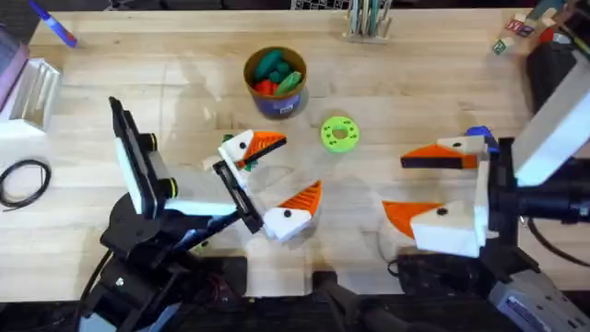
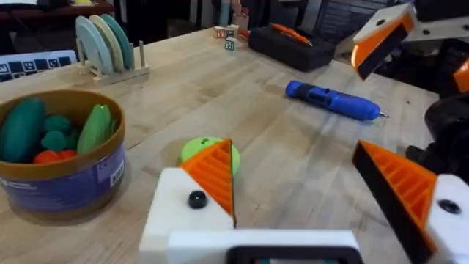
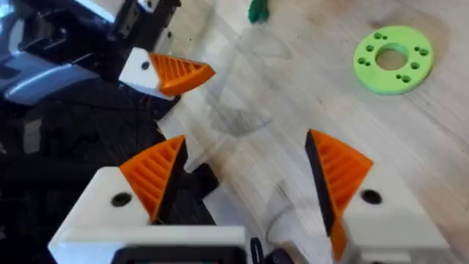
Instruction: Pick up the gripper from the table and insert it into the empty holder that is missing its gripper. Then pick up a screw, insert it into the mounting hole, and use the screwdriver to tighten it. Finally, clean up the table by picking up the vegetable and placing it into the bucket.
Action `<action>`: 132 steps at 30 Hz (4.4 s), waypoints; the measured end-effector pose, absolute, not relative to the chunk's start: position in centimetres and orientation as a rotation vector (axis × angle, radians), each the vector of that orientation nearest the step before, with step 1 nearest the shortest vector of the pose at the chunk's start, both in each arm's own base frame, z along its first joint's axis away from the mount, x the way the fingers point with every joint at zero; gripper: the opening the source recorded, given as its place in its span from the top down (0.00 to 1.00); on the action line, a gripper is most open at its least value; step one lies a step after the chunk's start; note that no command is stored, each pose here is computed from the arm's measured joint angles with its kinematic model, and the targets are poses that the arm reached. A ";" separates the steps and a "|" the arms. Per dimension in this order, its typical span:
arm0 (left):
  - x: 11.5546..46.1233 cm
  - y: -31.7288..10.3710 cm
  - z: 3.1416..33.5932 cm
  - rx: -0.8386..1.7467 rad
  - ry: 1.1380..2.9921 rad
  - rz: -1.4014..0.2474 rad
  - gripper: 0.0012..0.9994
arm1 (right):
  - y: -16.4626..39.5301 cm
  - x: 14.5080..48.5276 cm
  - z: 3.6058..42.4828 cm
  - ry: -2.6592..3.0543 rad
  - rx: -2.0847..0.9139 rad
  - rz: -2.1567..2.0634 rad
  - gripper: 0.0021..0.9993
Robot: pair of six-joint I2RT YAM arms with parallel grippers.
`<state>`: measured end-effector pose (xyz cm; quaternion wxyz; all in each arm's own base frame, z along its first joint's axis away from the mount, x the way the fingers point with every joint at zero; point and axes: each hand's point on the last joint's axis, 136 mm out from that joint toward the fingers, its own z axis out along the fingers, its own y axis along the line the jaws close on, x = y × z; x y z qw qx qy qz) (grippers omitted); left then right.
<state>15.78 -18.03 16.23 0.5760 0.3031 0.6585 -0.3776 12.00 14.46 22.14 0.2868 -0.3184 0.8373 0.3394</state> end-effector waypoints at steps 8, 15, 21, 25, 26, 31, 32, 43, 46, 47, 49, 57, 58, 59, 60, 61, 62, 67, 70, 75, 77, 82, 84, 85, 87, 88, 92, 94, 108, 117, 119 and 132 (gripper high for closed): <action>15.8 -18.0 16.2 0.714 1.539 -0.880 0.31 | 14.9 11.4 22.1 2.153 -0.943 0.918 0.04; 15.8 -18.0 16.2 0.716 1.537 -0.877 0.99 | 15.0 11.3 22.2 2.143 -0.954 0.922 0.04; 16.1 -17.9 16.2 0.702 1.542 -0.862 1.00 | 14.8 12.3 22.4 2.124 -0.947 0.869 0.04; 16.3 -17.7 16.2 0.686 1.546 -0.846 1.00 | 13.8 15.1 22.5 2.142 -0.847 0.735 0.04; 16.4 -17.6 16.2 0.684 1.547 -0.843 1.00 | 13.4 16.0 22.4 2.154 -0.815 0.701 0.04; 16.6 -17.5 16.2 0.674 1.550 -0.833 1.00 | 11.2 20.4 20.9 2.254 -0.663 0.542 0.03; 16.6 -17.5 16.2 0.673 1.550 -0.832 1.00 | 10.3 21.2 20.2 2.294 -0.622 0.501 0.03; 16.6 -17.5 16.2 0.672 1.551 -0.832 1.00 | -5.7 24.6 14.5 2.616 -0.035 -0.105 0.03; 16.6 -17.5 16.2 0.672 1.551 -0.832 1.00 | -8.0 24.5 13.5 2.660 -0.043 -0.182 0.03; 16.6 -17.5 16.2 0.672 1.551 -0.832 1.00 | -8.6 24.4 13.1 2.679 -0.059 -0.200 0.03; 16.6 -17.5 16.2 0.672 1.550 -0.832 1.00 | -9.6 24.4 12.2 2.716 -0.087 -0.223 0.03; 16.6 -17.5 16.2 0.672 1.550 -0.832 1.00 | -11.4 24.1 8.4 2.852 -0.145 -0.189 0.01; 16.6 -17.5 16.2 0.673 1.550 -0.832 1.00 | -11.4 24.0 8.0 2.867 -0.163 -0.178 0.01; 16.6 -17.5 16.2 0.672 1.551 -0.832 1.00 | -11.3 24.0 7.5 2.883 -0.180 -0.169 0.01; 16.6 -17.5 16.2 0.672 1.551 -0.832 1.00 | -11.3 23.9 7.2 2.894 -0.193 -0.162 0.01; 16.6 -17.5 16.2 0.673 1.550 -0.832 1.00 | -11.3 23.9 6.8 2.907 -0.209 -0.153 0.01; 16.6 -17.5 16.2 0.673 1.550 -0.832 1.00 | -11.3 23.8 6.5 2.918 -0.225 -0.146 0.01; 16.6 -17.5 16.2 0.673 1.550 -0.832 1.00 | -11.9 24.0 5.7 2.932 -0.248 -0.142 0.01; 16.6 -17.5 16.2 0.672 1.550 -0.832 1.00 | -12.3 23.9 5.3 2.939 -0.238 -0.141 0.01; 16.6 -17.5 16.2 0.672 1.550 -0.832 1.00 | -13.6 24.3 4.5 2.937 -0.196 -0.153 0.01; 16.6 -17.5 16.2 0.673 1.550 -0.832 1.00 | -14.0 24.3 4.1 2.942 -0.182 -0.152 0.02; 16.6 -17.5 16.2 0.672 1.551 -0.832 1.00 | -14.3 24.9 4.0 2.922 -0.183 -0.162 0.35; 16.6 -17.5 16.2 0.672 1.551 -0.832 1.00 | -14.5 25.1 4.0 2.915 -0.183 -0.171 0.57; 16.6 -17.5 16.2 0.673 1.550 -0.832 1.00 | -14.5 25.1 4.0 2.915 -0.180 -0.170 0.66; 16.6 -17.5 16.2 0.672 1.551 -0.832 1.00 | -14.5 25.1 4.0 2.915 -0.186 -0.173 0.81; 16.6 -17.5 16.2 0.672 1.551 -0.832 1.00 | -14.6 25.1 4.0 2.915 -0.190 -0.175 0.89; 16.6 -17.5 16.2 0.673 1.550 -0.832 1.00 | -14.5 25.0 4.0 2.917 -0.180 -0.169 0.98; 16.6 -17.5 16.2 0.672 1.551 -0.832 1.00 | -14.5 25.0 4.0 2.917 -0.181 -0.169 0.98; 16.6 -17.5 16.2 0.672 1.550 -0.832 1.00 | -10.6 27.8 12.8 2.603 -0.246 -0.309 0.98; 16.6 -17.5 16.2 0.672 1.550 -0.832 1.00 | -5.4 28.2 21.5 2.241 -0.088 -0.144 0.98; 16.6 -17.5 16.2 0.672 1.551 -0.832 1.00 | -3.7 28.6 23.9 2.119 -0.084 -0.065 0.98; 16.6 -17.5 16.2 0.672 1.551 -0.832 1.00 | 14.1 26.2 35.3 1.478 -0.411 0.582 0.98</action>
